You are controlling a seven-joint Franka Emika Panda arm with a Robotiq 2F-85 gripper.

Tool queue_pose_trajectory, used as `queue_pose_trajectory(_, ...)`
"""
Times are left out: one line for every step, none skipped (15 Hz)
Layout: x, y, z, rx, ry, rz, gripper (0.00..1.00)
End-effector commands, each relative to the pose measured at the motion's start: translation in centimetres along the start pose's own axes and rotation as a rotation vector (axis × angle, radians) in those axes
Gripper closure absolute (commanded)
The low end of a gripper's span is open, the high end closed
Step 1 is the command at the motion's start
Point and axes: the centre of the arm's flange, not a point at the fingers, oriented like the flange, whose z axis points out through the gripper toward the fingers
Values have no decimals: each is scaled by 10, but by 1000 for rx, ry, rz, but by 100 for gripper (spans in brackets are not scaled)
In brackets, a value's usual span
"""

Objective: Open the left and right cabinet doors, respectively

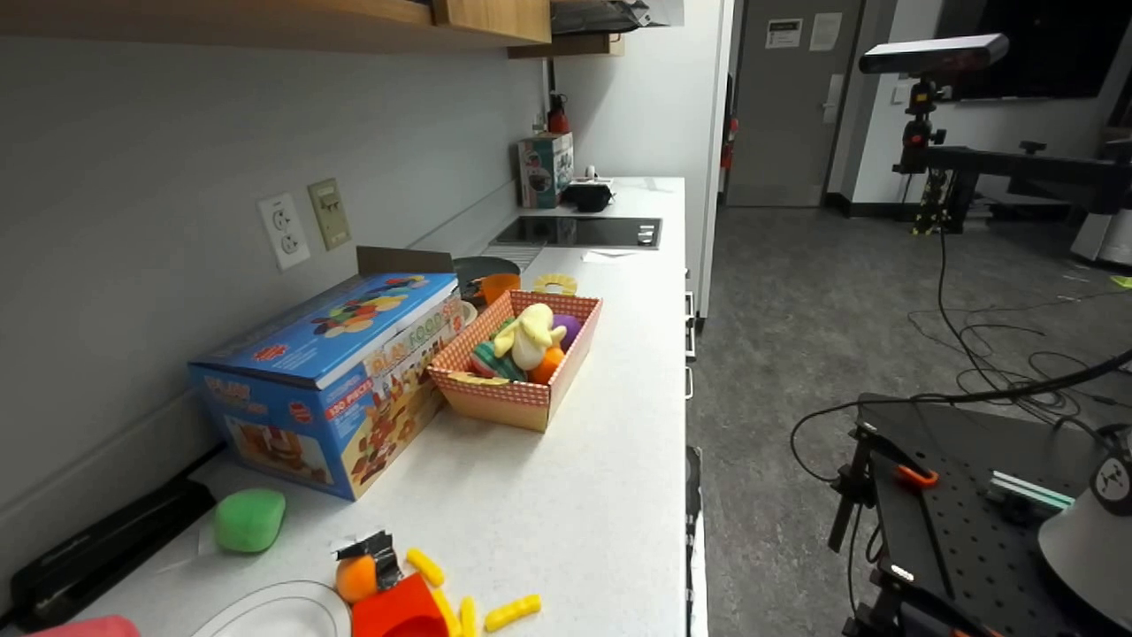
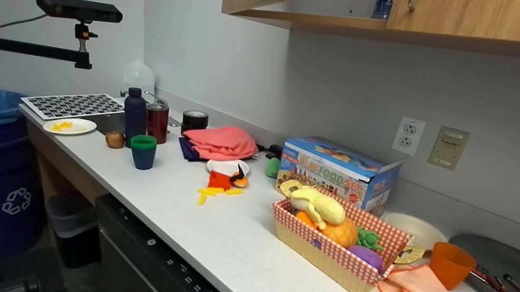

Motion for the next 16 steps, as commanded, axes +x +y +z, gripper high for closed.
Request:
queue_pose_trajectory(-82,-18,-24,-37,-60,-20,0)
queue_pose_trajectory(-96,-20,-30,-44,-69,-43,0)
queue_pose_trajectory(-107,-22,-35,-51,-62,-66,0)
queue_pose_trajectory(-111,-21,-37,-59,-41,-89,0)
queue_pose_trajectory(-109,-20,-36,-65,-13,-93,0)
queue_pose_trajectory(-106,-18,-35,-64,7,-93,0)
queue_pose_trajectory(-100,-17,-32,-61,22,-82,0)
queue_pose_trajectory(-92,-15,-27,-67,42,-75,0)
queue_pose_trajectory(-82,-12,-22,-71,58,-72,0)
queue_pose_trajectory(-71,-8,-16,-79,82,-71,0)
queue_pose_trajectory(-65,-5,-13,-108,116,-78,0)
queue_pose_trajectory(-60,-2,-12,-125,138,-73,0)
queue_pose_trajectory(-58,-1,-11,-143,156,-74,0)
queue_pose_trajectory(-56,0,-12,-172,158,-76,0)
queue_pose_trajectory(-55,1,-11,-215,160,-86,0)
queue_pose_trajectory(-54,4,-14,-273,147,-108,0)
